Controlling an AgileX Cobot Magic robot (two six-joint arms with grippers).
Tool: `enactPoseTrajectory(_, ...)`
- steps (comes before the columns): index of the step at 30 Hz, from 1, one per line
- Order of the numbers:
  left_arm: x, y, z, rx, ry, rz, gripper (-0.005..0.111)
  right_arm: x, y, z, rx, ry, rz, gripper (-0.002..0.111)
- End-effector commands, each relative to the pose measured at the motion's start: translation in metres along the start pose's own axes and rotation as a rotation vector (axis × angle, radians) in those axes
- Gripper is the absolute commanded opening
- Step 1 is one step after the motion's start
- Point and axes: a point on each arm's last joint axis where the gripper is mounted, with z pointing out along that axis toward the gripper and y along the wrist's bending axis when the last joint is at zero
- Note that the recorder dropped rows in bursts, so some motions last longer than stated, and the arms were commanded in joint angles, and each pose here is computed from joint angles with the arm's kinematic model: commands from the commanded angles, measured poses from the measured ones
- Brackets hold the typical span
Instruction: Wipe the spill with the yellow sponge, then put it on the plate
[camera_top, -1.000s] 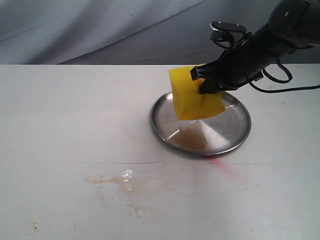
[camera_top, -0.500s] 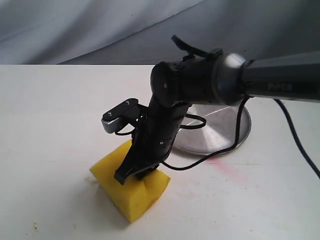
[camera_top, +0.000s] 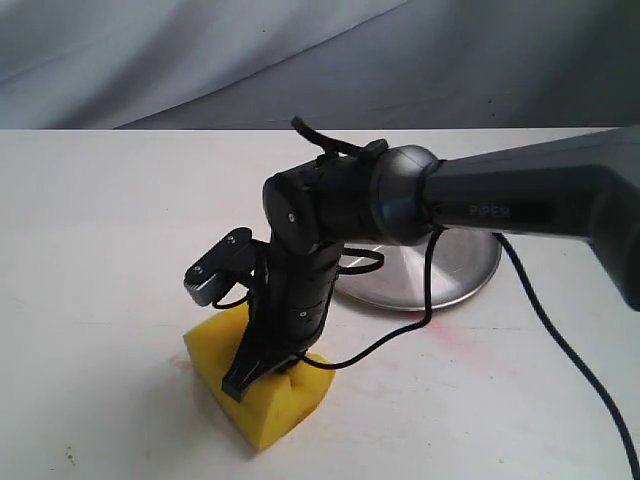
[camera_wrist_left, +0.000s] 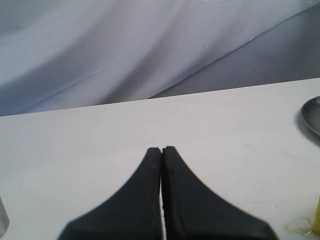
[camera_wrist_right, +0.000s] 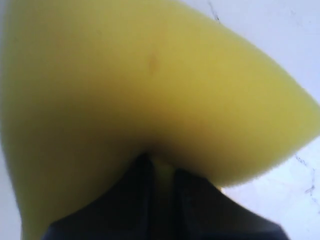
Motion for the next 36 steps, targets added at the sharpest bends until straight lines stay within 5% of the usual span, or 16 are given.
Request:
enactPoseTrajectory(1, 0.000, 0.000, 0.000, 0.005, -0.009, -0.005, 0.000, -0.007, 0.030, 0.035, -0.035, 0.002, -0.033, 0.000)
enactPoseTrajectory(15, 0.000, 0.000, 0.000, 0.005, -0.009, -0.005, 0.000, -0.082, 0.043, 0.038, -0.073, -0.010, -0.073, 0.000)
enactPoseTrajectory(20, 0.000, 0.000, 0.000, 0.005, -0.009, -0.005, 0.000, -0.096, 0.028, 0.022, 0.042, -0.022, -0.071, 0.000)
enactPoseTrajectory(29, 0.000, 0.000, 0.000, 0.005, -0.009, -0.005, 0.000, -0.074, -0.006, 0.009, 0.124, 0.111, -0.035, 0.000)
enactPoseTrajectory(36, 0.000, 0.000, 0.000, 0.005, -0.009, -0.005, 0.000, -0.015, -0.017, -0.004, 0.148, 0.247, 0.006, 0.000)
